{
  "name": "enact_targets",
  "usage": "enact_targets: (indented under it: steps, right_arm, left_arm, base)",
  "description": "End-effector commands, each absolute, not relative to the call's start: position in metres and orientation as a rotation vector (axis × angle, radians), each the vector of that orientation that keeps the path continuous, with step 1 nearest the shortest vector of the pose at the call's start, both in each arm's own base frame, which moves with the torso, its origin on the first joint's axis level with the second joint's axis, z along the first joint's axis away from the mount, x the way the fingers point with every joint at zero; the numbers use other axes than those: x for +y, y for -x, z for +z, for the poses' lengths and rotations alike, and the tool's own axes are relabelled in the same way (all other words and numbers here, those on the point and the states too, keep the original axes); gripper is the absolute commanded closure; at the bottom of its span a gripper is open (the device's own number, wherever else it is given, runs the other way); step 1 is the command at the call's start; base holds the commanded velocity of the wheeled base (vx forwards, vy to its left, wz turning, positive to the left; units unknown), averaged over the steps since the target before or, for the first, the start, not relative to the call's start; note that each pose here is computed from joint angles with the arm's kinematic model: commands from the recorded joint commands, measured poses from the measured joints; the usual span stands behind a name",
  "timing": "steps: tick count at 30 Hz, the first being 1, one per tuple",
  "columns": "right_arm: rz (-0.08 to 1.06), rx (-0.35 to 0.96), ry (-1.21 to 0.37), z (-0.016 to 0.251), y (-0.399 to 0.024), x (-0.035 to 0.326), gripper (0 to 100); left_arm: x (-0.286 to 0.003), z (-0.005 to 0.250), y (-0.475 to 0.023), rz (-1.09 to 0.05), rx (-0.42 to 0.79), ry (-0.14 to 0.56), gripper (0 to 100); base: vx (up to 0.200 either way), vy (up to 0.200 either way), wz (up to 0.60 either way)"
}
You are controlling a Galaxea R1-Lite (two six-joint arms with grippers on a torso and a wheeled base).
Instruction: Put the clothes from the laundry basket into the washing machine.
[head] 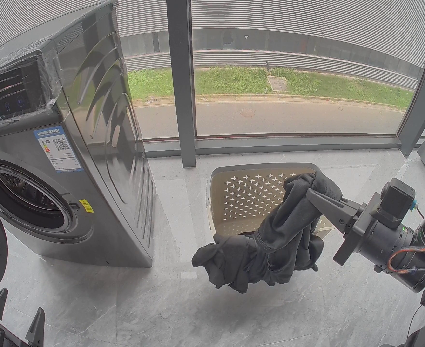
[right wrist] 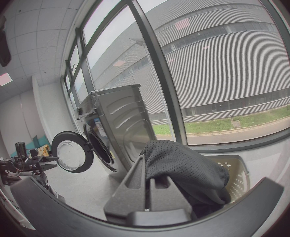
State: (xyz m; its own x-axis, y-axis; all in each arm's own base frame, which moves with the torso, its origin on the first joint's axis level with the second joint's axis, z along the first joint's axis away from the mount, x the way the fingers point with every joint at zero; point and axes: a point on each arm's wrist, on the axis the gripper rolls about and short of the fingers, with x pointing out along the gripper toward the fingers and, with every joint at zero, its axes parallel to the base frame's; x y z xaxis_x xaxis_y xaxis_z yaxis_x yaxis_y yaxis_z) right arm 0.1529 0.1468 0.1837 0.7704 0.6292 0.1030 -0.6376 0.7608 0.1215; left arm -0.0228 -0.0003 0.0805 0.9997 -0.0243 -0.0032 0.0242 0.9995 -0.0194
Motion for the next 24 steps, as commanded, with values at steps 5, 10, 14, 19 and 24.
enact_targets:
  steps: [5,10,14,19,24]
  right_arm:
    - [0.778,-0.092,-0.173,0.188,-0.143,0.155,100]
    - [0.786,-0.113,-0.183,0.191,-0.143,0.156,100]
    - [0.774,-0.117,-0.184,0.192,-0.145,0.156,100]
    - [0.771,-0.124,-0.187,0.193,-0.146,0.156,100]
    - [0.773,-0.141,-0.195,0.198,-0.147,0.157,100]
  left_arm:
    - [0.0,0.076,0.023,-0.025,0.002,0.02,0]
    - [0.0,0.076,0.023,-0.025,0.002,0.02,0]
    - [0.0,0.076,0.023,-0.023,0.002,0.018,0]
    - [0.0,0.076,0.023,-0.025,0.002,0.018,0]
    - [0.0,0.076,0.023,-0.023,0.002,0.018,0]
  base:
    - [0.0,0.2,0.0]
    - [0.0,0.2,0.0]
    - [0.0,0.2,0.0]
    - [0.0,0.0,0.0]
    - [-0.16,0.0,0.0]
